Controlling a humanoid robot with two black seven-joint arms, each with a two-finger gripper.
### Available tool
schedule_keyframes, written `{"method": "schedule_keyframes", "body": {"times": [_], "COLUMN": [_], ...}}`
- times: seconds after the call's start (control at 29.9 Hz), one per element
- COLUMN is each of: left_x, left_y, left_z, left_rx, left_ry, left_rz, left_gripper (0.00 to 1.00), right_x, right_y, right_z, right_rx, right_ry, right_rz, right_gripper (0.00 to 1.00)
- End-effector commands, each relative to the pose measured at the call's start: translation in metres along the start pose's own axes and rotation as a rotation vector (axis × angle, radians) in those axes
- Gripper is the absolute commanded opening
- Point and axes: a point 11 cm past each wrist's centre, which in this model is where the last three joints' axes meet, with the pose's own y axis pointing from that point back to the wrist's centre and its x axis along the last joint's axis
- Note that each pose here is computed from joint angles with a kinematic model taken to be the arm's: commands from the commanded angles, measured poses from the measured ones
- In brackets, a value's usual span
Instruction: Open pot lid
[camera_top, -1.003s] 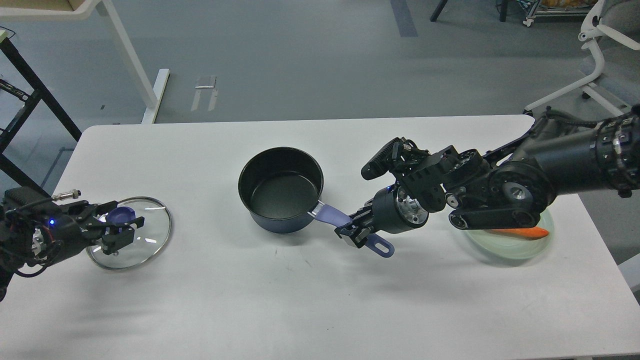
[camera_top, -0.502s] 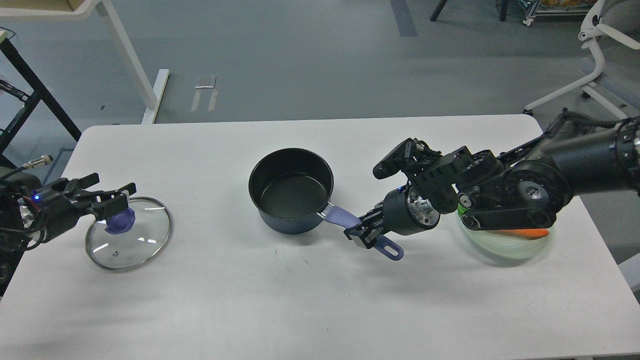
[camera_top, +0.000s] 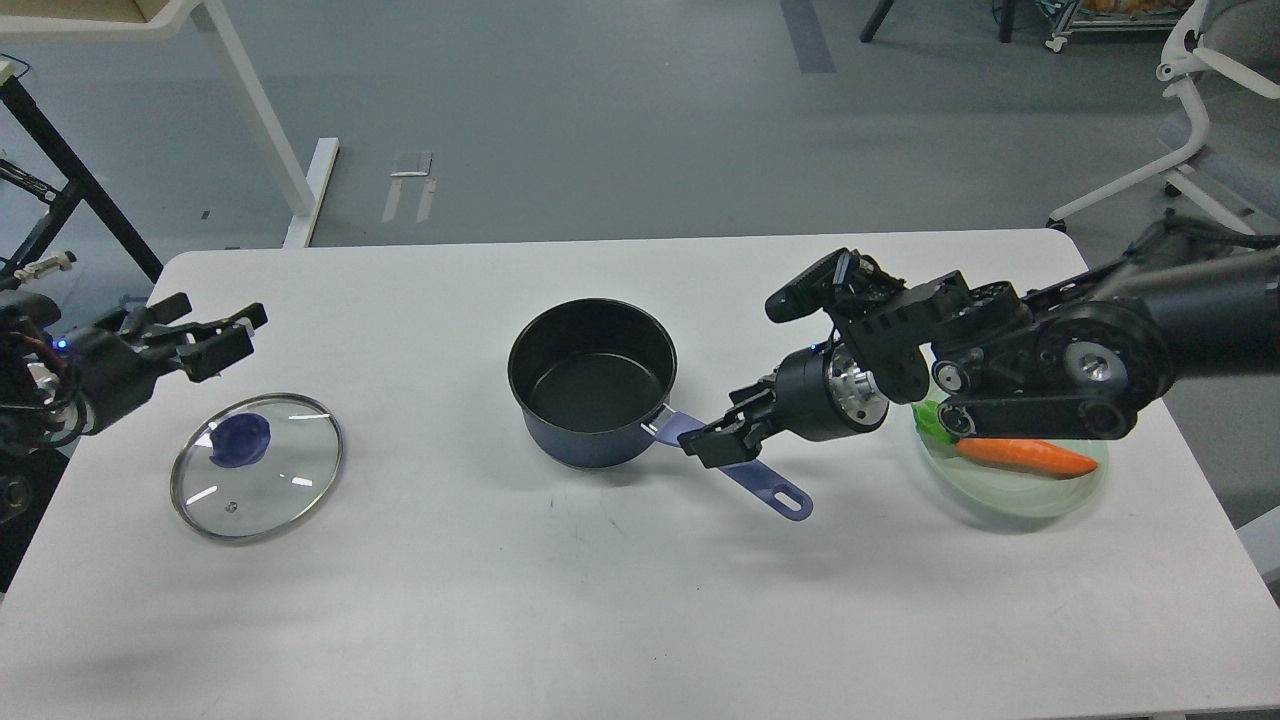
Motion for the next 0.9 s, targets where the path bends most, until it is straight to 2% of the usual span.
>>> {"method": "schedule_keyframes", "body": {"times": [0.0, 0.1, 0.23, 0.43, 0.7, 0.87], "left_x": [0.019, 0.030, 0.035, 0.034, 0.029, 0.034], "left_y": [-0.008, -0.015, -0.046, -0.062, -0.091, -0.100], "left_z": [0.002, 0.006, 0.033, 0.042, 0.075, 0.071], "left_rx": [0.026, 0.042, 0.025, 0.066, 0.008, -0.021], "left_ry": [0.129, 0.250, 0.507, 0.814, 1.158, 1.424], "left_rz": [0.090, 0.151, 0.253, 0.354, 0.385, 0.426], "left_gripper": [0.99, 0.99, 0.99, 0.99, 0.99, 0.99], "right_x": [0.037, 0.052, 0.064, 0.074, 0.037, 0.006], "right_y": [0.024, 0.039, 0.069, 0.093, 0.109, 0.104], "right_z": [0.012, 0.020, 0.049, 0.085, 0.141, 0.173], "right_rx": [0.001, 0.027, 0.029, 0.076, 0.177, 0.251], "right_ry": [-0.075, -0.162, -0.309, -0.561, -1.140, -1.541], "right_rz": [0.169, 0.289, 0.480, 0.746, 1.028, 1.170], "right_gripper": [0.99, 0.99, 0.99, 0.99, 0.99, 0.99]}}
